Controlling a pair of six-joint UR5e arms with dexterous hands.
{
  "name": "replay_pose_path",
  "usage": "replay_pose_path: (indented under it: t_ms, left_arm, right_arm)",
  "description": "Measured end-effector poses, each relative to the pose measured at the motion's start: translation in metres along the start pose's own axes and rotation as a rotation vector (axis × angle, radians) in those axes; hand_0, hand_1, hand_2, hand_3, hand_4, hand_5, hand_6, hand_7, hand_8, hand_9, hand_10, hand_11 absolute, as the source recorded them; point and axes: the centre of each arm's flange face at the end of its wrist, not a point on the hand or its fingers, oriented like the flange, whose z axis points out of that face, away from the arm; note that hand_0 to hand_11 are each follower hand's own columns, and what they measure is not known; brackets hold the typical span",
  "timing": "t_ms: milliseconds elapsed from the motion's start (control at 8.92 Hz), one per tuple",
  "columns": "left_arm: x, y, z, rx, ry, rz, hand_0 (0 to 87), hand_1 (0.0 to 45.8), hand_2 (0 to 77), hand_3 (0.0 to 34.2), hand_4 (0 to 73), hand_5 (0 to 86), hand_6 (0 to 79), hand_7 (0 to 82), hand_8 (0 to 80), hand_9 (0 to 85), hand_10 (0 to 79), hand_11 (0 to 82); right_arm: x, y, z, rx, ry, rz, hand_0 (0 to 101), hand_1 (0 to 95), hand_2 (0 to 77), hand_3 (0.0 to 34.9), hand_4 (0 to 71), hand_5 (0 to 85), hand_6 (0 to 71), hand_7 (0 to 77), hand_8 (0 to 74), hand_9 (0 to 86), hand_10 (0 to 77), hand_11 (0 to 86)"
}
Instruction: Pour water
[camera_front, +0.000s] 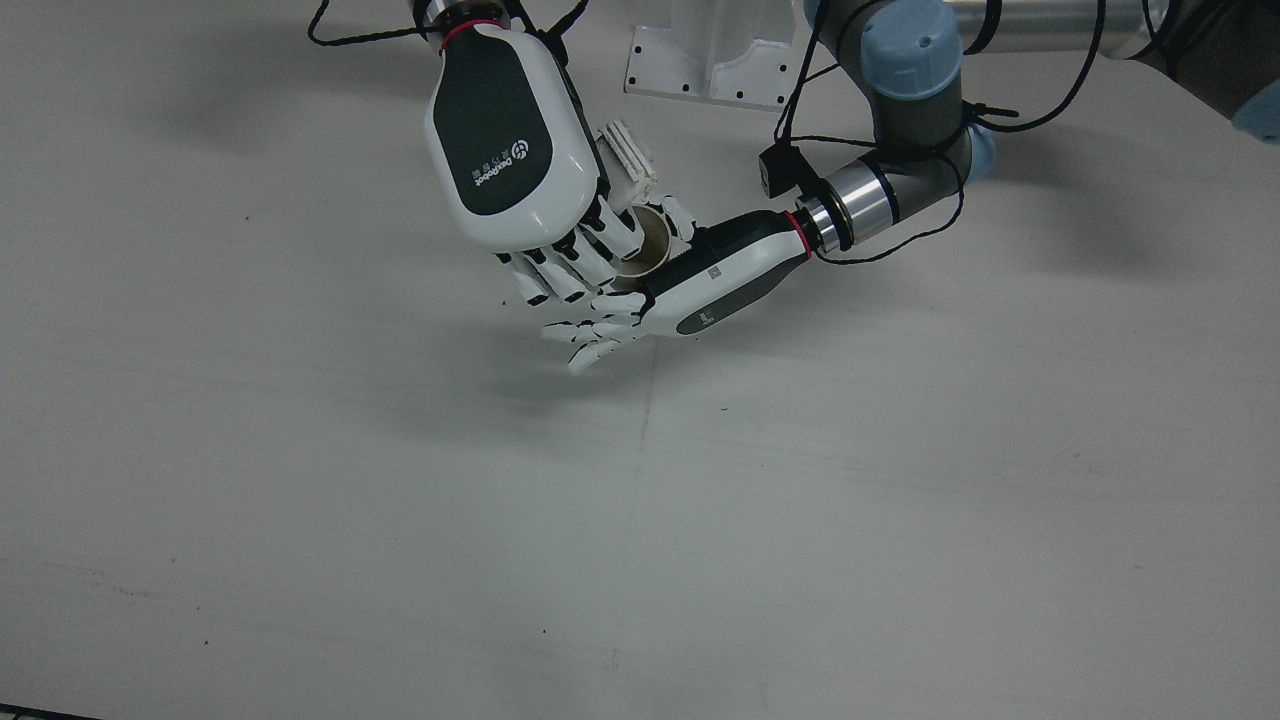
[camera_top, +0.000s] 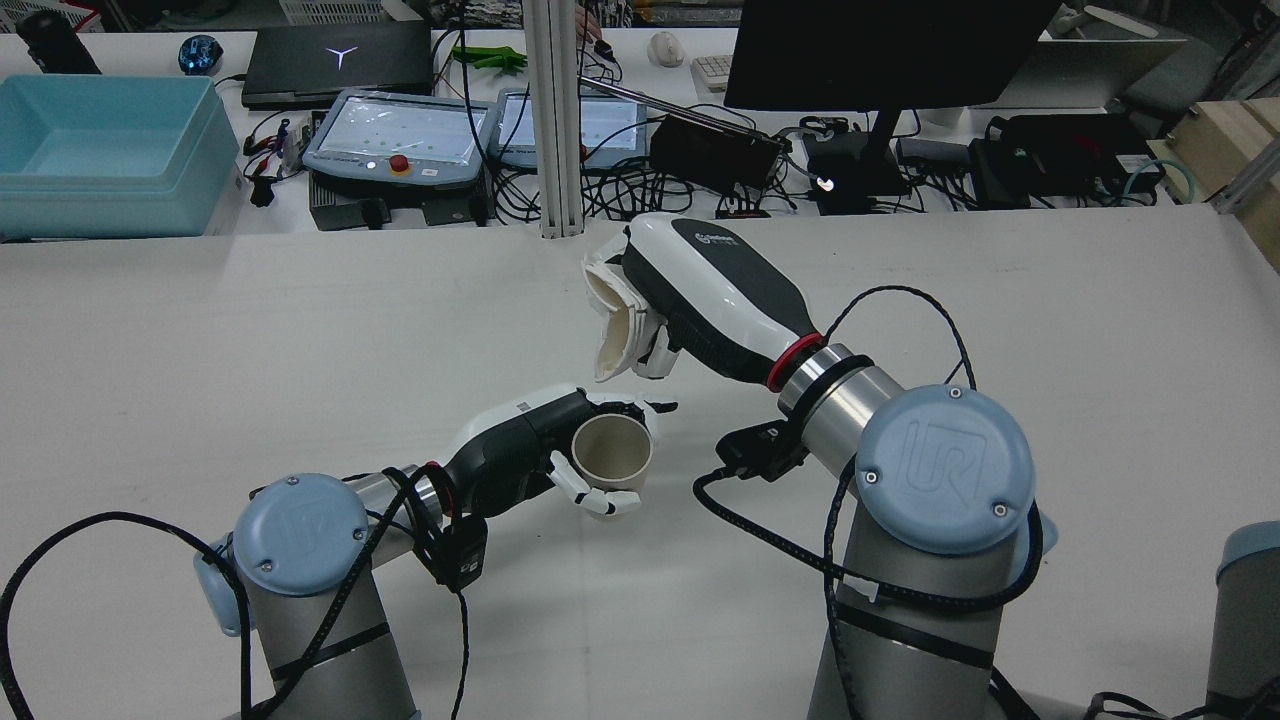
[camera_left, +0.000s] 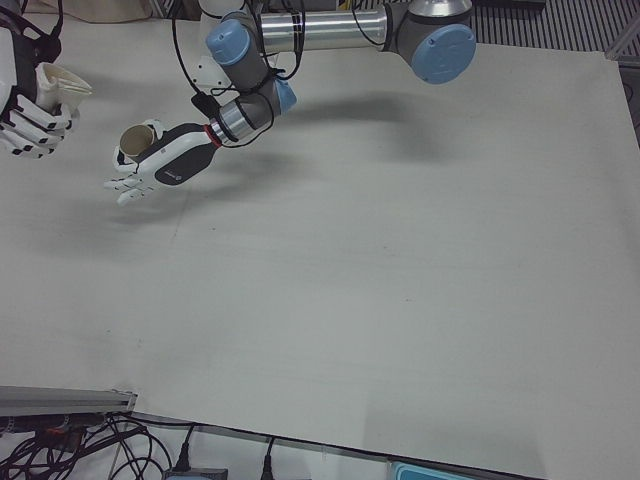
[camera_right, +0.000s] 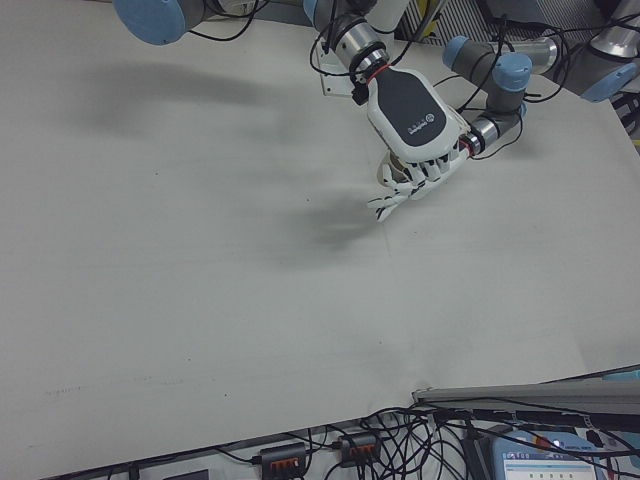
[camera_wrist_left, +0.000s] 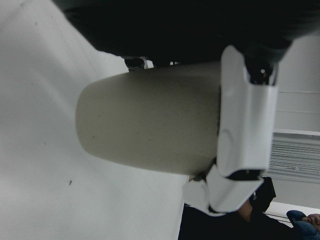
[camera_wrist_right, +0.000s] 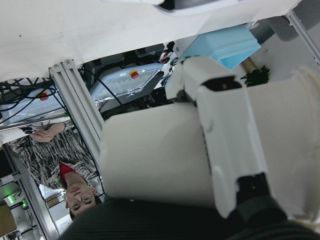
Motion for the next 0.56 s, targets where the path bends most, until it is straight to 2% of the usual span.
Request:
replay_pose_path:
  t_ms: [112,224,336,449,561]
  left_arm:
    - [0.006,0.001,0.000,-0.003,0.009,0.001,69.8,19.1,39.8,0.0,34.4,52.4,9.8,15.8,0.5,1.6,2.2,6.5]
    - [0.018,-0.002,-0.001,-0.004,0.025,0.000,70.0,19.1,39.8,0.0,34.4,52.4,9.8,15.8,0.5,1.6,2.2,6.5]
    - [0.035,-0.008,-0.005,-0.006,0.049,-0.004,68.8,19.1,39.8,0.0,34.4,52.4,9.8,15.8,0.5,1.6,2.2,6.5]
    - [0.054,-0.031,-0.020,-0.002,0.080,-0.003,68.8,19.1,39.8,0.0,34.4,52.4,9.8,15.8,0.5,1.6,2.2,6.5]
    - [0.064,-0.061,-0.045,0.005,0.103,0.001,65.5,19.1,39.8,0.0,34.4,52.4,9.3,15.8,0.5,1.6,2.2,7.6]
  right_arm:
    - [0.008,-0.005,-0.006,0.008,0.012,-0.012,80,21.8,50.2,2.7,53.4,63.3,68.2,60.0,45.3,59.5,36.0,63.8]
    - [0.014,-0.028,-0.016,0.032,0.012,0.030,80,21.8,50.2,2.7,53.4,63.3,68.2,60.0,45.8,58.9,36.0,63.8]
    - [0.021,-0.070,-0.028,0.081,-0.001,0.142,80,21.3,50.2,2.8,53.4,63.3,68.2,60.0,44.7,58.9,37.1,63.8]
    - [0.028,-0.126,-0.041,0.150,-0.039,0.296,80,21.3,50.2,3.0,54.0,63.3,68.2,60.0,44.7,57.3,41.5,62.7]
    - [0.036,-0.176,-0.055,0.201,-0.094,0.424,80,21.3,50.2,3.6,54.0,63.3,68.2,60.0,44.7,57.3,46.4,62.2]
